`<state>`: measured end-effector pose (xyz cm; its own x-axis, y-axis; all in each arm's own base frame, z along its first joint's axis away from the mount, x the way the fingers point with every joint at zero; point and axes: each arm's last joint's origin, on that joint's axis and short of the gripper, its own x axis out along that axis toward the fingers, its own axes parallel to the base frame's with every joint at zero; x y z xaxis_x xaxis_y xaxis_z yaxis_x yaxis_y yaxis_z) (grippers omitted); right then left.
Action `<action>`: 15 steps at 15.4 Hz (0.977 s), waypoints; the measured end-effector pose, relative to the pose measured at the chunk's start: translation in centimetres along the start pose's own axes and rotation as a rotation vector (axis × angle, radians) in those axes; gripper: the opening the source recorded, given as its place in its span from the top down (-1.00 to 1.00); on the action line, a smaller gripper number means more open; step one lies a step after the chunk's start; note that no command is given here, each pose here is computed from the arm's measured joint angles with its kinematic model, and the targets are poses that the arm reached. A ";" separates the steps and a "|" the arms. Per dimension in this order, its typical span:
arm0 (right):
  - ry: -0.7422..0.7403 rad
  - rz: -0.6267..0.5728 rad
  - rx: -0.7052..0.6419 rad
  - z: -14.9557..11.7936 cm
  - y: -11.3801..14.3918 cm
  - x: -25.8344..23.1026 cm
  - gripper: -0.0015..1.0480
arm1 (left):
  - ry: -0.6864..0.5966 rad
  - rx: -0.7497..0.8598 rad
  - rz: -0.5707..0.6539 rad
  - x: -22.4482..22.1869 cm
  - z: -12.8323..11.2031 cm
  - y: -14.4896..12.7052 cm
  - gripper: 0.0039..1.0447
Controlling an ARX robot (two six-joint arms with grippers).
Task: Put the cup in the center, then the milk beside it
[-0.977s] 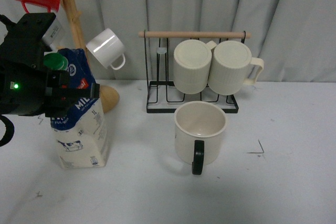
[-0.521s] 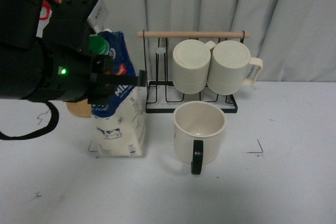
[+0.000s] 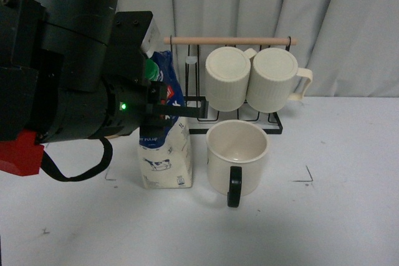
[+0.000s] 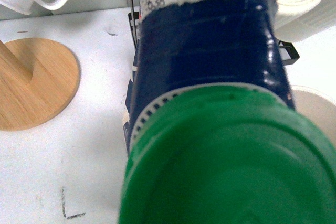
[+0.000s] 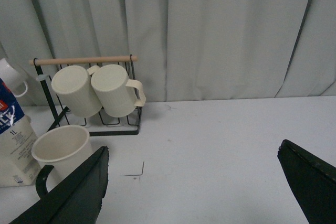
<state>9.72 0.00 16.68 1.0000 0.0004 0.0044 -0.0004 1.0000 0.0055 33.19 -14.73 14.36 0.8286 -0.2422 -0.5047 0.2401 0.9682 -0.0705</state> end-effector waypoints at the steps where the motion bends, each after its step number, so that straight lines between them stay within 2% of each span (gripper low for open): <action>1: 0.000 0.000 0.000 0.0 0.0 0.0 -0.87 | 0.001 0.006 0.000 0.1 -0.2 -0.3 0.97; 2: 0.000 0.000 0.000 0.0 0.0 0.0 -0.87 | 0.001 0.008 -0.001 0.1 -0.2 -0.5 0.97; 3: 0.000 0.000 0.000 0.0 0.0 0.0 -0.87 | -0.002 0.006 -0.004 0.1 -0.2 -0.6 0.86; 5: 0.000 0.000 0.000 0.0 0.0 0.0 -0.87 | -0.015 -0.010 -0.016 -0.1 0.1 -0.9 0.49; 7: 0.000 0.000 0.000 0.0 0.0 0.0 -0.87 | -0.007 -0.043 -0.031 -0.6 0.4 -1.1 0.02; 9: 0.000 0.000 0.000 0.0 0.0 0.0 -0.87 | -0.052 -0.060 -0.049 -3.4 2.1 -1.5 -0.48; 12: 0.000 0.000 0.000 0.0 0.0 0.0 -0.87 | -0.198 -0.069 -0.086 -7.5 4.7 -1.8 -0.91; 15: 0.000 0.000 0.000 0.0 0.0 0.0 -0.87 | -0.361 -0.048 -0.103 -12.3 6.3 -1.2 -0.88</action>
<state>9.72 0.00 16.68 1.0000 0.0004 0.0040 -0.0004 1.0000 0.0055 25.90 -13.28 26.03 0.9283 -0.3368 -0.1575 0.3147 0.9373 -0.1496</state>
